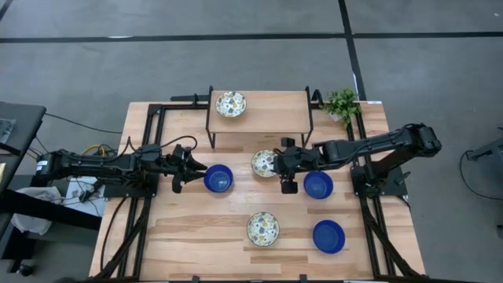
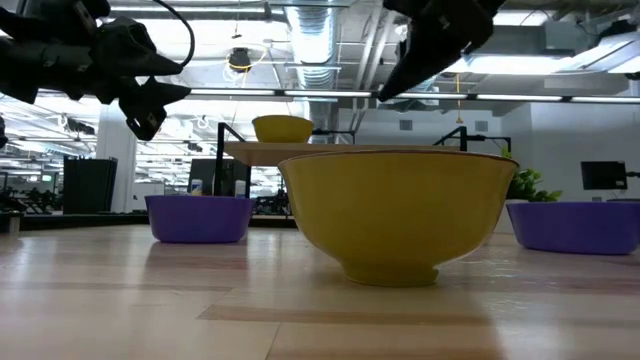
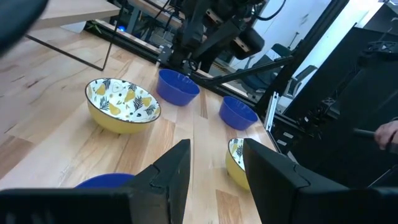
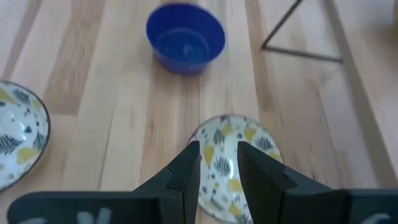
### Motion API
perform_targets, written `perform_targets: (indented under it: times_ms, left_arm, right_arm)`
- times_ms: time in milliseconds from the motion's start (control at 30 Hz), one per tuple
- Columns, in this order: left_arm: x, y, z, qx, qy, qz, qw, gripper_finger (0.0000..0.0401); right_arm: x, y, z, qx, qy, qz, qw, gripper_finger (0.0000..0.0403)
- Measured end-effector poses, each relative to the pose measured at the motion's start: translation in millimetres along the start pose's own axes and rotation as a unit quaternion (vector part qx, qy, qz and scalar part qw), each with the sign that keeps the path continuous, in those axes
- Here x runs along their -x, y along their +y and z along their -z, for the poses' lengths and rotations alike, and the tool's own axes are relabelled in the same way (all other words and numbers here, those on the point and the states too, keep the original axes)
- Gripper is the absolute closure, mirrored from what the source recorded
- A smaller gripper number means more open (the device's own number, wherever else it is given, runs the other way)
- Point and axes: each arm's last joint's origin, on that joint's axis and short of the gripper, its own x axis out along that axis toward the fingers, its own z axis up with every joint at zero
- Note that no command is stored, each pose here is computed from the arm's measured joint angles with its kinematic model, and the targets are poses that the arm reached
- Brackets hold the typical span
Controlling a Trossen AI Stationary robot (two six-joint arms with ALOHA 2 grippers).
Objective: Pick & Place Mini bowls
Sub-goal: Stack the top yellow bowl on the yellow bowl on the shelf
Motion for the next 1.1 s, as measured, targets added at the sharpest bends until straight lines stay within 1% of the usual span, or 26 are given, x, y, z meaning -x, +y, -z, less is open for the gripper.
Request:
perform_targets:
  times_ms: [100, 167, 233, 300, 467, 567, 700, 900, 1100]
  left_arm:
    - [0, 0, 0, 0.0, 0.0, 0.0, 1.0, 0.0256]
    - [0, 0, 0, 0.0, 0.0, 0.0, 1.0, 0.0256]
    - [0, 0, 0, 0.0, 0.0, 0.0, 1.0, 0.0256]
    - [0, 0, 0, 0.0, 0.0, -0.001, 1.0, 0.0256]
    - [0, 0, 0, 0.0, 0.0, -0.001, 1.0, 0.0256]
    - [0, 0, 0, 0.0, 0.0, -0.001, 1.0, 0.0256]
    - [0, 0, 0, 0.0, 0.0, -0.001, 1.0, 0.0256]
    - [0, 0, 0, 0.0, 0.0, -0.001, 1.0, 0.0256]
    - [0, 0, 0, 0.0, 0.0, -0.001, 1.0, 0.0256]
  right_arm:
    - [-1, -3, 2, 0.005, 0.007, -0.003, 1.0, 0.0305]
    - [-2, -4, 2, 0.021, 0.006, -0.017, 1.0, 0.0305]
    - [-9, -5, 3, 0.037, 0.01, -0.029, 0.999, 0.0305]
    - [-18, -3, 8, 0.053, 0.034, -0.034, 0.997, 0.0305]
    - [-44, 1, 11, 0.096, 0.077, -0.044, 0.991, 0.0305]
    - [-53, -1, 7, 0.093, 0.081, -0.043, 0.991, 0.0305]
    - [-64, 1, 10, 0.098, 0.118, -0.052, 0.987, 0.0305]
    - [-75, 6, 17, 0.102, 0.154, -0.079, 0.98, 0.0305]
    - [-78, 6, 19, 0.103, 0.16, -0.076, 0.979, 0.0305]
